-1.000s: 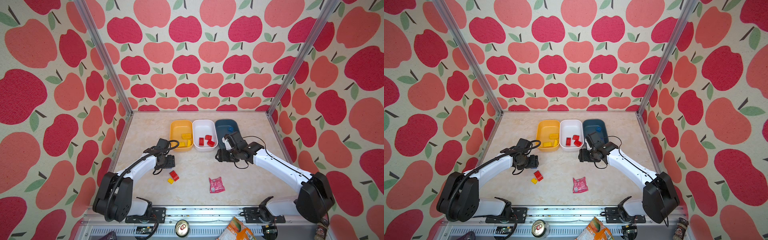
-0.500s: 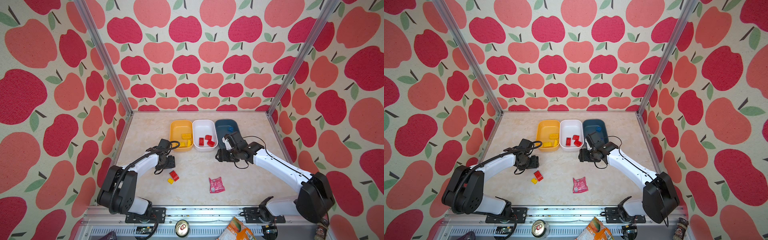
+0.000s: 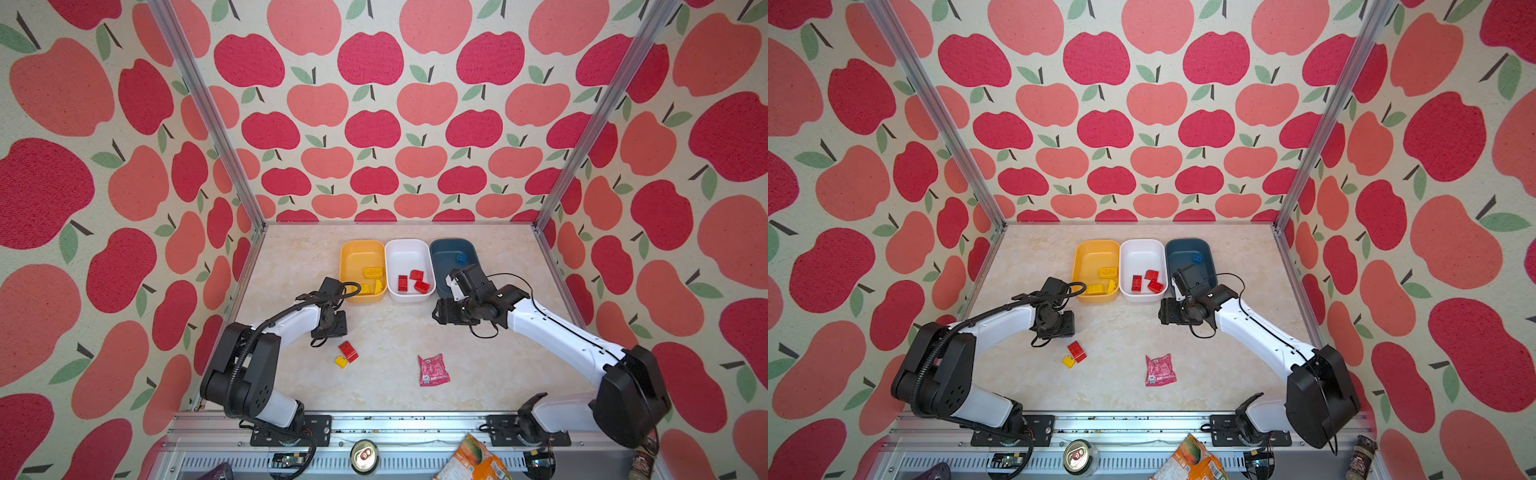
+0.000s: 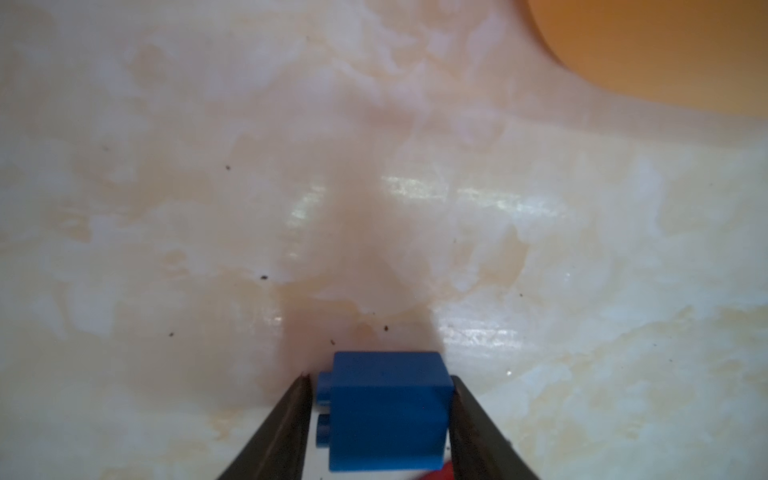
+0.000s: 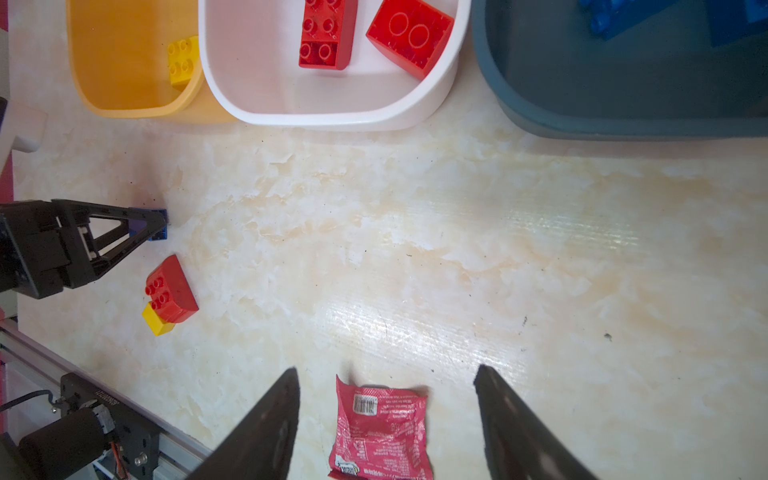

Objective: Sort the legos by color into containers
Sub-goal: 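Close the left gripper on the blue brick and lift it, then carry the blue brick with the left gripper over the teal bin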

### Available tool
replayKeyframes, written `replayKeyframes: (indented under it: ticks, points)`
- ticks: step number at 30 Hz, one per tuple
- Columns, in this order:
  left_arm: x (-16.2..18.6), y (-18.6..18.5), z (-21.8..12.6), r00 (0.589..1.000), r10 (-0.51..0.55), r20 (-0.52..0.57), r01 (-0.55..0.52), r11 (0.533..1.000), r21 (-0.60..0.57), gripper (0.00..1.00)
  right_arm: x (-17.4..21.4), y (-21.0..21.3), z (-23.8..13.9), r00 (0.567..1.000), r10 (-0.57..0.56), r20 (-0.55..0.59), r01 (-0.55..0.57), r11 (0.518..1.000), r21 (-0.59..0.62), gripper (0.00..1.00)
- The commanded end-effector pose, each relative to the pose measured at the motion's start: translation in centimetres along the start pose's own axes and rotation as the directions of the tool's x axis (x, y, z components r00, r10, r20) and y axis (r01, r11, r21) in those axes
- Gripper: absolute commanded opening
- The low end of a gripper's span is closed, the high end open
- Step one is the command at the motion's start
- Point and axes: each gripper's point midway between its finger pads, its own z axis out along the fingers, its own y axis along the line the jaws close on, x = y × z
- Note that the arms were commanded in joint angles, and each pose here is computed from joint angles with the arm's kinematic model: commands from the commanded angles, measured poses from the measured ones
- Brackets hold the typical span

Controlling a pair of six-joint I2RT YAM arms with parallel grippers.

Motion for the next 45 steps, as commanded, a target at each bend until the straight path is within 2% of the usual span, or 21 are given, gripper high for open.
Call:
replayKeyframes:
  ticks: [1,6,11,22,28,32,40,45]
  points:
    - [0.0,-0.5,0.4,1.0,-0.001,-0.011,0.002,1.0,0.003,0.48,0.0,-0.1,-0.5,1.0,0.018,0.014,-0.018,1.0,-0.008,0.69]
    - [0.0,-0.6,0.0,1.0,0.001,-0.005,-0.001,1.0,0.001,0.41,0.0,-0.2,-0.5,1.0,0.019,0.019,-0.018,1.0,-0.007,0.69]
    - [-0.8,-1.1,-1.7,0.999,0.01,0.032,-0.01,1.0,0.004,0.39,0.2,-0.4,-0.5,1.0,0.022,0.017,-0.022,1.0,-0.006,0.69]
    - [-2.7,-4.7,-8.2,0.977,0.089,0.194,-0.1,0.994,0.045,0.38,1.7,-2.7,-0.5,0.997,0.079,0.016,-0.079,0.997,0.006,0.7]
    - [-4.3,-9.3,-10.7,0.952,0.157,0.263,-0.188,0.978,0.095,0.37,2.6,-4.4,-0.9,0.993,0.12,0.019,-0.12,0.993,0.019,0.77]
    - [-6.0,-13.1,-11.4,0.932,0.203,0.302,-0.253,0.957,0.14,0.37,3.0,-5.0,-1.2,0.991,0.132,0.026,-0.133,0.991,0.022,0.78]
    - [-10.0,-21.6,-11.6,0.884,0.276,0.377,-0.379,0.895,0.234,0.37,3.6,-5.6,-1.5,0.988,0.15,0.034,-0.151,0.988,0.026,0.8]
    - [-11.3,-26.4,-10.8,0.857,0.323,0.402,-0.452,0.846,0.283,0.37,3.8,-5.9,-1.9,0.986,0.157,0.049,-0.159,0.987,0.026,0.8]
